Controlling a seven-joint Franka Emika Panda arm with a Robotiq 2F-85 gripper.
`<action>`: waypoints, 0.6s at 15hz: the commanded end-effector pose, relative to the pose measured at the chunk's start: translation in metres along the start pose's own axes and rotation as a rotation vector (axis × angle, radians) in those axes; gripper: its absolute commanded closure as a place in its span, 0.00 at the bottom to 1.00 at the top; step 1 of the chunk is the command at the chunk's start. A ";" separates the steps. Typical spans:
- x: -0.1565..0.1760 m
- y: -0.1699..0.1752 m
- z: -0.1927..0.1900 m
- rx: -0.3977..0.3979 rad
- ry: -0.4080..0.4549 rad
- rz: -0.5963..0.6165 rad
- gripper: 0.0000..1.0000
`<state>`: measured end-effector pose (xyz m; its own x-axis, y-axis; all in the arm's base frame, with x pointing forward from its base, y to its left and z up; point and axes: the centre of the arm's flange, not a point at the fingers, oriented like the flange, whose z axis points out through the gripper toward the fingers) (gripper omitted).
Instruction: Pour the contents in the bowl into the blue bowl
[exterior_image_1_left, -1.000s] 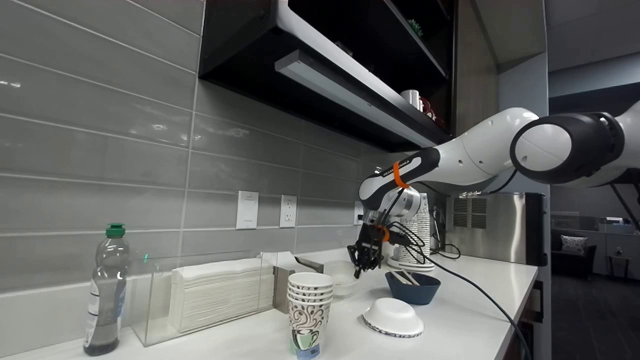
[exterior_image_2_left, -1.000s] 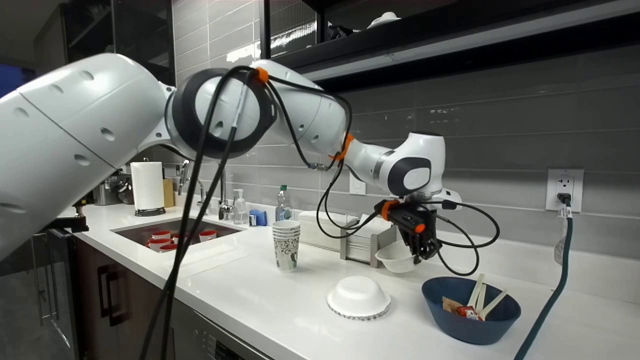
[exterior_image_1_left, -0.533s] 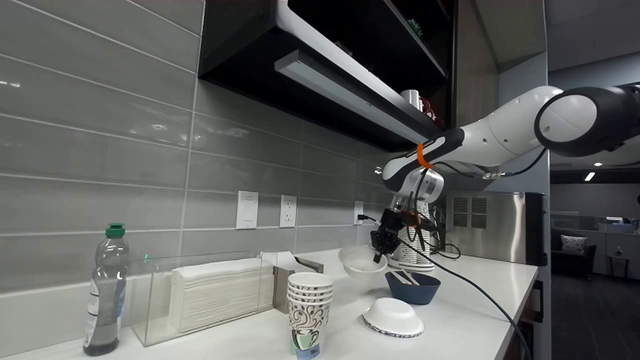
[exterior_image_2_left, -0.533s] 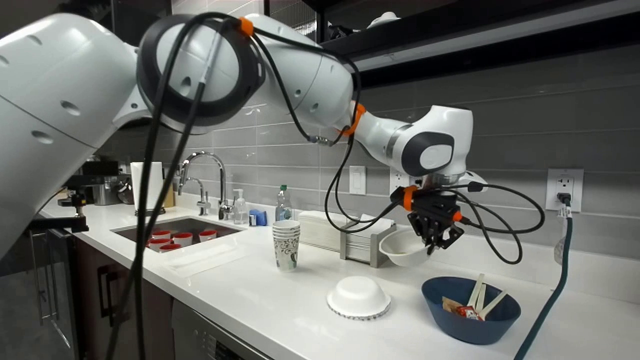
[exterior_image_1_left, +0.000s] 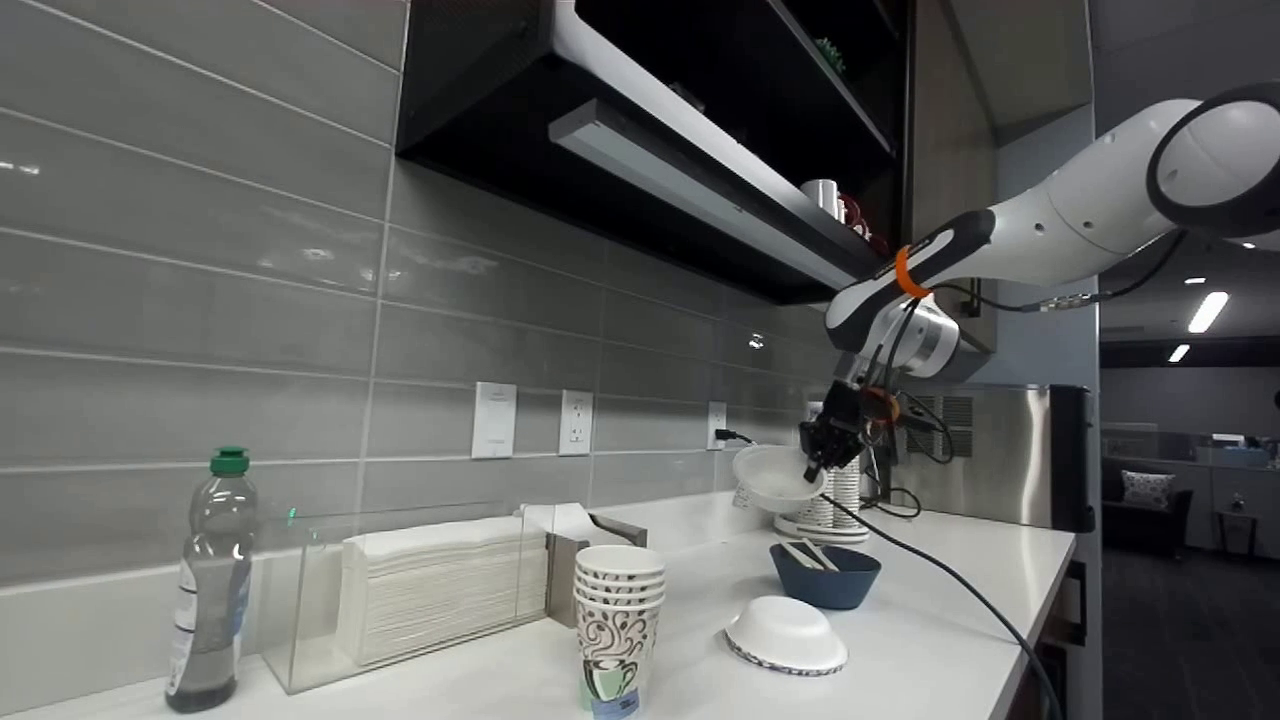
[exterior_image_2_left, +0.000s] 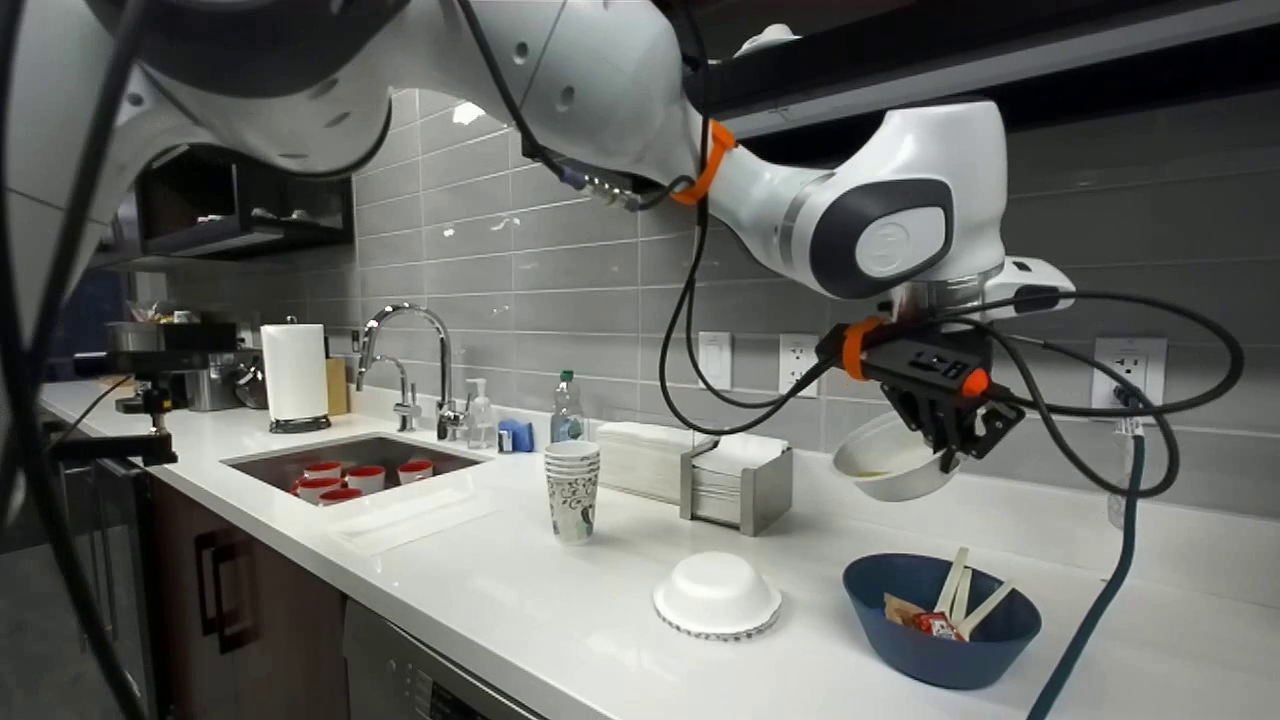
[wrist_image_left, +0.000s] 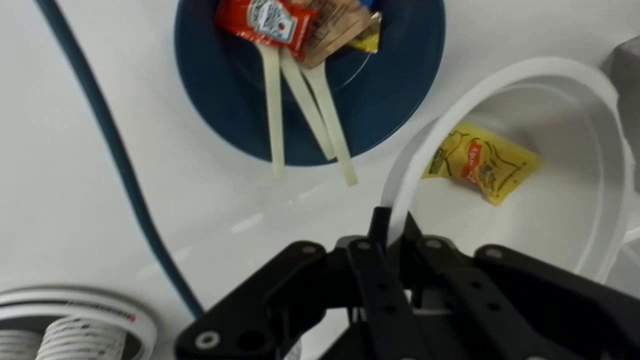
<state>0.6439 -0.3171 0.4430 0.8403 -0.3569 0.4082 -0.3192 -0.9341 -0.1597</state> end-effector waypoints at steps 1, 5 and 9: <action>-0.038 -0.016 -0.035 -0.149 0.144 -0.043 0.99; -0.056 -0.024 -0.039 -0.360 0.178 -0.141 0.99; -0.065 -0.013 -0.015 -0.570 0.175 -0.151 0.99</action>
<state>0.5959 -0.3002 0.4479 0.8191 -0.1827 0.5438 -0.3854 -0.8774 0.2856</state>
